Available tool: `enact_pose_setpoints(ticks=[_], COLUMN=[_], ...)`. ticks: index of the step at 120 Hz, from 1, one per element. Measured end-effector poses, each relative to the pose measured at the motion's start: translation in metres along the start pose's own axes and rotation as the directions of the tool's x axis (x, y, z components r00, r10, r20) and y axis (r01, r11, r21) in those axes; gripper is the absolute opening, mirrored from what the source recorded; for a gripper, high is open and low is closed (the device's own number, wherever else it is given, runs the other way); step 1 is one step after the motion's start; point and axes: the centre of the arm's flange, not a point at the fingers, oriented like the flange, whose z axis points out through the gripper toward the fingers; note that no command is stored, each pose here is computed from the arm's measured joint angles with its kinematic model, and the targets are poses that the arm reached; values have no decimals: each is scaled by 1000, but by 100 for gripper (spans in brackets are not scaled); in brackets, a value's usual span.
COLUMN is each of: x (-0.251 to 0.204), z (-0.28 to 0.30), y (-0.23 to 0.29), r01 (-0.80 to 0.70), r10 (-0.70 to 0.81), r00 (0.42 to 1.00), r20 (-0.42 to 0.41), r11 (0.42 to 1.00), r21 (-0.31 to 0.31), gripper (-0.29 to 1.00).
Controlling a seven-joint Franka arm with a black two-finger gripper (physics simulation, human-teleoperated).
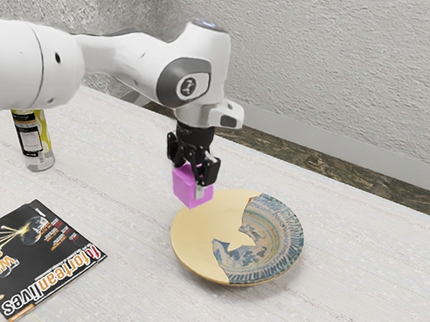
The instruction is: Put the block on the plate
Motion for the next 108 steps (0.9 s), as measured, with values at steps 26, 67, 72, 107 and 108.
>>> enact_pose_setpoints(ticks=[26,67,72,107,108], x=[-3,6,16,56,57], z=[33,48,47,83,84], y=[25,24,25,46,47], r01=[-25,-1,1,-19,-19], r10=[24,0,-2,16,16], r00=[998,1000,1000,998,998], r20=[50,25,15,58,60], r11=[1000,1000,999,998,998], r21=[18,29,35,56,56], gripper=[42,42,42,42,42])
